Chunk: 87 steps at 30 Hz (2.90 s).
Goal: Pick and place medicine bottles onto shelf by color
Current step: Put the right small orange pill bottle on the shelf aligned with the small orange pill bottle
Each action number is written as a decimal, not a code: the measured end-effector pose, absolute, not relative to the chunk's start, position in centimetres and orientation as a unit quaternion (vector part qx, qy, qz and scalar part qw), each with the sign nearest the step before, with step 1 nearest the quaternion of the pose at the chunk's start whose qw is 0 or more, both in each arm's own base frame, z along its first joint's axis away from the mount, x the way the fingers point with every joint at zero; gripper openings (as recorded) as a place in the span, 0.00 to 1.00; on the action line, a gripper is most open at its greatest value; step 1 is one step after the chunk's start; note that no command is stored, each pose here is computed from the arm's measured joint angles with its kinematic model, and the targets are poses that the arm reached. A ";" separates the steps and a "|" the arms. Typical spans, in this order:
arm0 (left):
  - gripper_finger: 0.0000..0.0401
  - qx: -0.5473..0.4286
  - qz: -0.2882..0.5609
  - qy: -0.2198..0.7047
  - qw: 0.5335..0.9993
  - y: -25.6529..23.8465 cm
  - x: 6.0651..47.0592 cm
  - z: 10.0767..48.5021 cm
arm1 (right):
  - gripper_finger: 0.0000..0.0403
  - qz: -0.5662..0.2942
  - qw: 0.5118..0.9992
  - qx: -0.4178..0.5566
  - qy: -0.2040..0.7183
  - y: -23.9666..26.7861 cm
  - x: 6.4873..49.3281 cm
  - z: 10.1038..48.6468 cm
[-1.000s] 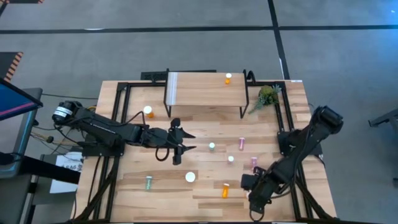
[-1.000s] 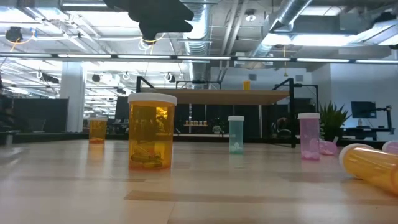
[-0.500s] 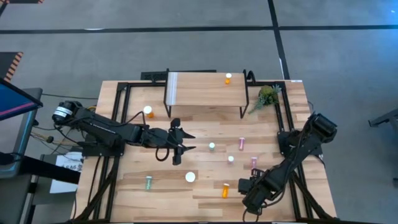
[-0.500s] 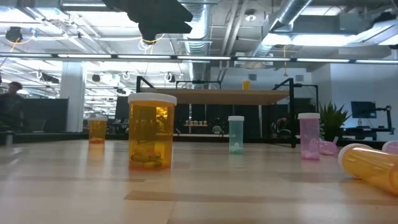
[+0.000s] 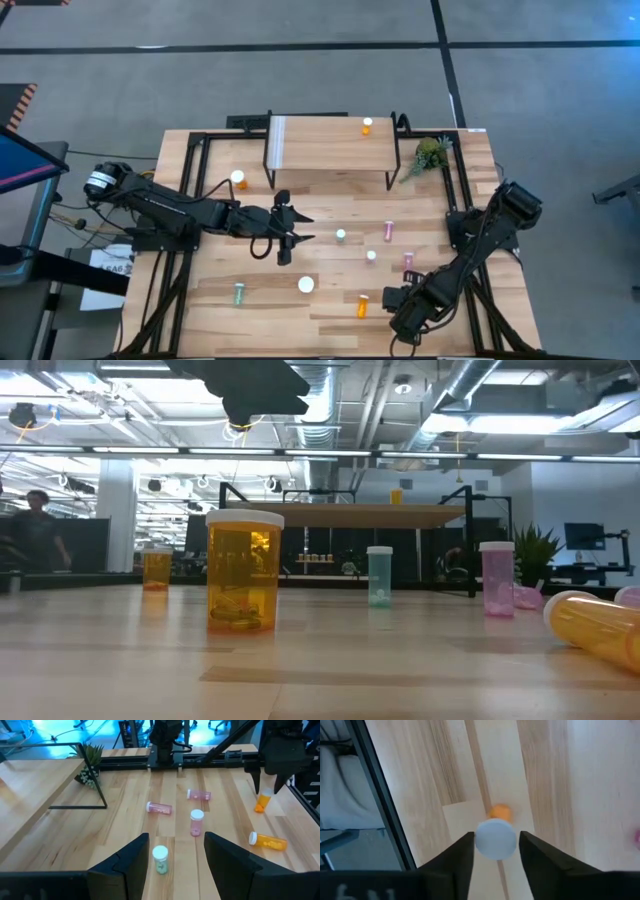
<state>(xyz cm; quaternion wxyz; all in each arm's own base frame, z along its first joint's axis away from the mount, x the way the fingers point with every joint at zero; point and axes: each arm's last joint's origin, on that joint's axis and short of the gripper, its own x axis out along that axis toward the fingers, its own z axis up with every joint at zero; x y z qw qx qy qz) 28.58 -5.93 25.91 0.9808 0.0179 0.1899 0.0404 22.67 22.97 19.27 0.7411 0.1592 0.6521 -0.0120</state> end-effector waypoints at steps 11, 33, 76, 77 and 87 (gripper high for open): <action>0.45 0.018 0.041 0.190 0.981 -5.9 28.6 25.9 | 0.34 -0.012 0.741 0.158 0.653 22.9 22.6 19.3; 0.45 0.019 0.041 0.192 0.980 -5.9 28.6 25.8 | 0.33 -0.024 0.738 0.150 0.657 21.4 23.2 19.8; 0.45 0.031 0.039 0.204 0.978 -5.9 28.5 25.6 | 0.33 -0.043 0.853 0.111 0.507 3.3 24.5 33.8; 0.45 0.030 0.039 0.204 0.978 -5.9 28.5 25.6 | 0.33 -0.047 0.856 0.112 0.502 2.9 24.6 34.3; 0.45 0.031 0.039 0.205 0.978 -5.9 28.5 25.6 | 0.33 -0.084 0.885 0.106 0.446 -1.2 24.3 38.6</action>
